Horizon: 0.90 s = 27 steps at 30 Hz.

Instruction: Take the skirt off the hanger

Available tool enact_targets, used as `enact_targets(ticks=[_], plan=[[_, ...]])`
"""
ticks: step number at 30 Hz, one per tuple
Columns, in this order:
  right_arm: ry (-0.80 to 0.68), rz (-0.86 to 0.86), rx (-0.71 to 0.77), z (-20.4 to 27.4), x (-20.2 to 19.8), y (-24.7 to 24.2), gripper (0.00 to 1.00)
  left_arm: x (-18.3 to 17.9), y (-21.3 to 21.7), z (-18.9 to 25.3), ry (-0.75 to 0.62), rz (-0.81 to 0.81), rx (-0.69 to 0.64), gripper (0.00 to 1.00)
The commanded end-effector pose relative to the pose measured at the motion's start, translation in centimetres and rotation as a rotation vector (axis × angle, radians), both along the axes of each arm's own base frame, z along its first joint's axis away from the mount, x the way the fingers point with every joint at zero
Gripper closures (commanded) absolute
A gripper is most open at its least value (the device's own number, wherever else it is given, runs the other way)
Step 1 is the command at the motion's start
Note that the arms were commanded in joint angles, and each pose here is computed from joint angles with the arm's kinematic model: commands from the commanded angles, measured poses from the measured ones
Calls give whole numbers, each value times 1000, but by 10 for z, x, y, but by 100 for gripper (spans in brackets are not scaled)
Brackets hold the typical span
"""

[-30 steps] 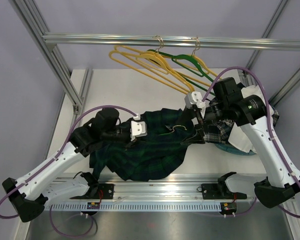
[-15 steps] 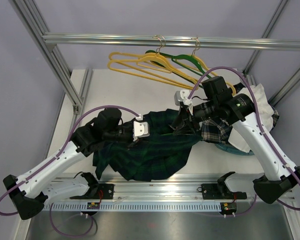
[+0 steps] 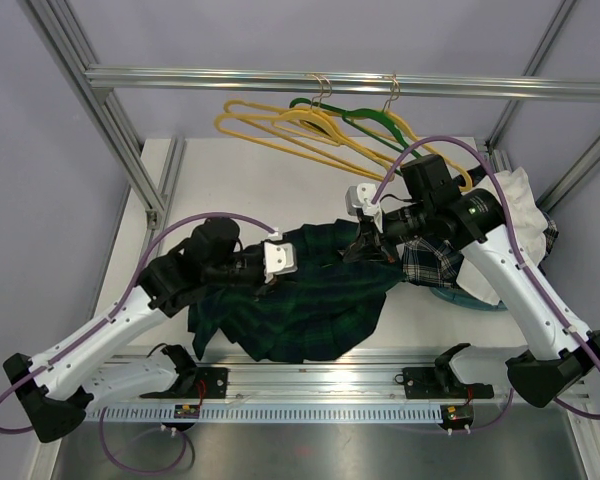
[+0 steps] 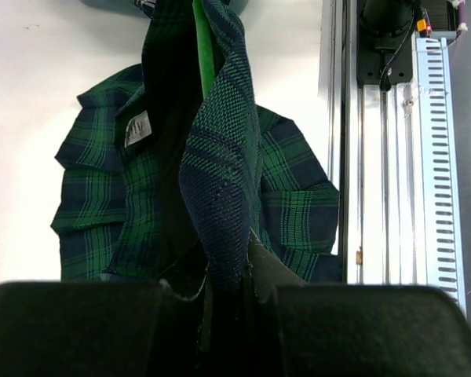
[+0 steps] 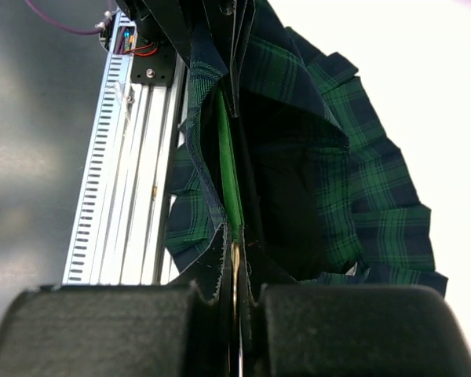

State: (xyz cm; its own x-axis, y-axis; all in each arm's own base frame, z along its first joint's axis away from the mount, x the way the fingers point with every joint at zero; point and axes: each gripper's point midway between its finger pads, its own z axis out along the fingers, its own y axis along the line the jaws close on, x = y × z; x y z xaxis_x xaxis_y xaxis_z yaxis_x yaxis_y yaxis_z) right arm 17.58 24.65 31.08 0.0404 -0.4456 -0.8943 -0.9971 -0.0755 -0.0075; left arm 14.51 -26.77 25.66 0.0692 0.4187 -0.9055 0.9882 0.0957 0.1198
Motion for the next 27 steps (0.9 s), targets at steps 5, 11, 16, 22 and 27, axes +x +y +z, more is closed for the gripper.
enact_targets(ticks=[5, 11, 16, 22, 27], plan=[[-82, -67, -3, 13, 13, -2, 100, 12, -5, 58, -115, 79, -208, 69], [-216, -96, -123, -3, 27, -7, 100, 11, 16, 77, -100, 206, -265, 22], [-361, -55, -185, -11, 26, 6, 100, 17, 29, 81, -1, 347, -294, 2], [-553, -75, -273, -18, 40, 19, 100, 22, 24, 43, 248, 477, -206, 1], [-637, -41, -297, -23, 37, 28, 100, 37, 16, 20, 461, 660, -186, 1]])
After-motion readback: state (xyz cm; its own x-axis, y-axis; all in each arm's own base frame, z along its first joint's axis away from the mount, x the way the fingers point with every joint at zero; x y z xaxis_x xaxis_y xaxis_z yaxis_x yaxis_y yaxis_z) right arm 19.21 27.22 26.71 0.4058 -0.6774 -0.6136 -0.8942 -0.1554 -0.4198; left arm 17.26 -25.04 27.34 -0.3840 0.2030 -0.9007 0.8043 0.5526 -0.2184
